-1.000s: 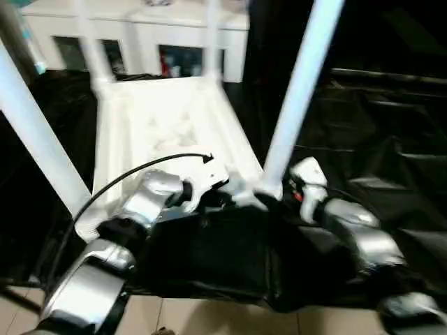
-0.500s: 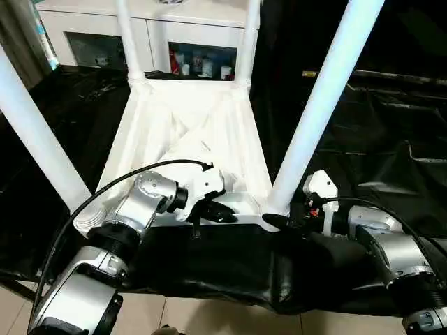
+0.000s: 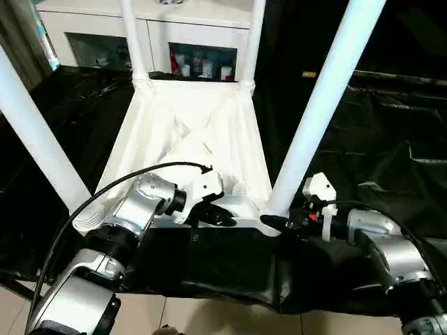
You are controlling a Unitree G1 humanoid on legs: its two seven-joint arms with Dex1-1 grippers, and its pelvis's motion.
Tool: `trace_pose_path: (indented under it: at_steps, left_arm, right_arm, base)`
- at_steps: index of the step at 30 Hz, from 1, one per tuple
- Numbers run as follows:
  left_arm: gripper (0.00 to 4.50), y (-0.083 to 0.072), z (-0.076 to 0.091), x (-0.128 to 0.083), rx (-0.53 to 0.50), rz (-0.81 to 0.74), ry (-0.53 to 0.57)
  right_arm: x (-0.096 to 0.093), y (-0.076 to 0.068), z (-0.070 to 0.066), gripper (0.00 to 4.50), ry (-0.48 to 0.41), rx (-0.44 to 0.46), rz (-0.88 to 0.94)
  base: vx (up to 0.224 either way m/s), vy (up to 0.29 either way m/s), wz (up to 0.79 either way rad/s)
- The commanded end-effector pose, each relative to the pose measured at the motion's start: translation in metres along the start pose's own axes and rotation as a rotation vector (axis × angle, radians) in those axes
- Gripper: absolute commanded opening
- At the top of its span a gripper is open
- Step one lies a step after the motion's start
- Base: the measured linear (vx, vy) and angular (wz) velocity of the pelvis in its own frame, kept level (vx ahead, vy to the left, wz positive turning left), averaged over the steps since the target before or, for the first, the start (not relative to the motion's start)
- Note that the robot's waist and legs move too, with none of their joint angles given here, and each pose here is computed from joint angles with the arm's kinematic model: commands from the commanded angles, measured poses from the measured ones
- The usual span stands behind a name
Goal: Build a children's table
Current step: Rotate leg to tighten
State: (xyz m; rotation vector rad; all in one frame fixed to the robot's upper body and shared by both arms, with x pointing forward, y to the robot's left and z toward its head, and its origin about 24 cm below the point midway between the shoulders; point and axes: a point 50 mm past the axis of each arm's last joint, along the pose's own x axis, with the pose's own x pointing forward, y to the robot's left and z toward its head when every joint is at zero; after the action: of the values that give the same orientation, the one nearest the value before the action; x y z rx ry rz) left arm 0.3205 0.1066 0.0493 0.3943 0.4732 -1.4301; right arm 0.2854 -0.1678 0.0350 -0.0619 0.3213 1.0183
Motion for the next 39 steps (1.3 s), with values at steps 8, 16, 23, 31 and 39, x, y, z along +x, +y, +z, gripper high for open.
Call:
trace_pose_path:
  at_steps: [8, 16, 23, 31, 39]
  left_arm:
    - [0.0, 0.02, 0.022, 0.038, -0.118, 0.351, -0.068]
    - [0.0, 0.023, 0.037, 0.054, -0.127, 0.422, -0.075]
    - [0.0, 0.02, 0.03, 0.047, -0.067, 0.306, -0.053]
    - [0.0, 0.003, 0.021, 0.028, 0.032, 0.008, -0.1]
    - [0.0, -0.007, 0.013, 0.011, -0.008, -0.156, -0.111]
  right_arm:
    - [0.036, -0.02, -0.021, 2.72, 0.006, 0.258, -0.542]
    - [0.083, 0.004, 0.003, 3.27, -0.031, 0.157, -0.445]
    - [0.067, -0.004, 0.012, 3.81, -0.053, 0.042, -0.327]
    - [0.016, -0.016, 0.012, 3.81, -0.009, -0.074, -0.122]
    - [-0.009, -0.013, 0.012, 3.81, 0.042, -0.101, 0.031]
  base:
    - [0.0, 0.0, 0.0]
    - [0.0, 0.0, 0.0]
    - [0.0, 0.0, 0.0]
    - [0.0, 0.0, 0.0]
    - [0.0, 0.0, 0.0]
